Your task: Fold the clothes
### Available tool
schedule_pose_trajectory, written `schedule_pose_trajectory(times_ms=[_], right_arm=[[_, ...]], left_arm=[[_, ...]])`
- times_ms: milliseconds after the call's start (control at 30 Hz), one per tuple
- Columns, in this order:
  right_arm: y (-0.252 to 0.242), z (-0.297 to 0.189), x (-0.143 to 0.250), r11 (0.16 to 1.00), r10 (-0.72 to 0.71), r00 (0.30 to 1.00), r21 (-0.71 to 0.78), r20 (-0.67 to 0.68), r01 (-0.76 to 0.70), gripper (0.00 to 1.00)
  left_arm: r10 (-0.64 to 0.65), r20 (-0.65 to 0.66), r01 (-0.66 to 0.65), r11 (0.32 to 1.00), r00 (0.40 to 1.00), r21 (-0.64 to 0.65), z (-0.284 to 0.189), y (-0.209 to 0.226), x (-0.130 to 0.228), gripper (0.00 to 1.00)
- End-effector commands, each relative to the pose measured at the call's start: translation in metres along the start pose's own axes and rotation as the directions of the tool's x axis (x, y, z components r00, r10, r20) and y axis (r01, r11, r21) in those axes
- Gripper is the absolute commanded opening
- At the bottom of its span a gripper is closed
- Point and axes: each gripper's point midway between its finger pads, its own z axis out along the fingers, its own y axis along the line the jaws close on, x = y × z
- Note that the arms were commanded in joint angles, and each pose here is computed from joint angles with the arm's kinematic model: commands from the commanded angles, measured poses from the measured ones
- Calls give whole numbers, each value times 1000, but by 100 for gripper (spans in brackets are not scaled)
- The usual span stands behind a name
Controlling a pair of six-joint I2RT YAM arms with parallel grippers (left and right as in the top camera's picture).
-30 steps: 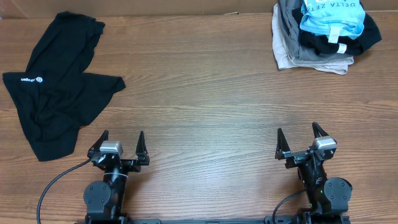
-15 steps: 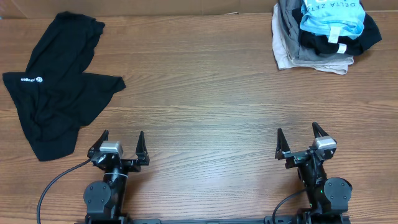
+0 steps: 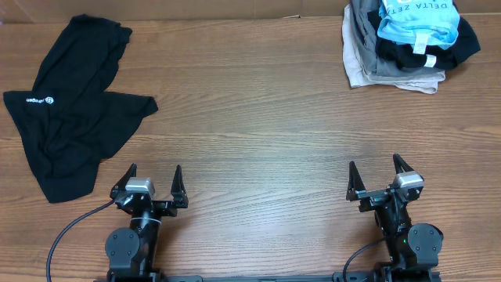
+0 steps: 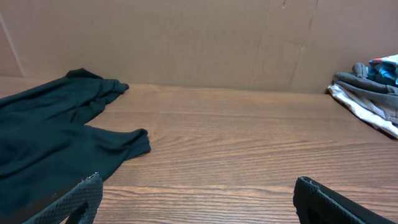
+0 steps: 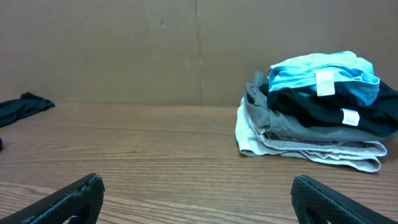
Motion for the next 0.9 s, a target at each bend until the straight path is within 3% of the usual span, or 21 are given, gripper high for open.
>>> schedule_pose_trajectory(times_ms=[0,367,500,633,867], right_arm=[[-3,0,2,1000,3,1000,14,4,-3,100],[-3,0,0,1000,2,1000,14,9,-2,100],[-2,0,-2,1000,0,1000,10,18,0,100],[13,-3,-31,997,23,991,-79,135,-12,100],[31,-14,-73,986,10,968,-163,250,32,100]], left_arm=[[14,6,-14,1000,1000,-9,0,2,0,100],[14,15,-14,1000,1000,-27,-1,5,-2,100],[-29,166,30,1000,986,-5,-4,1,-39,100],[-93,341,83,996,935,44,-16,-4,-84,100],[-53,299,48,999,953,22,-22,-7,-107,100]])
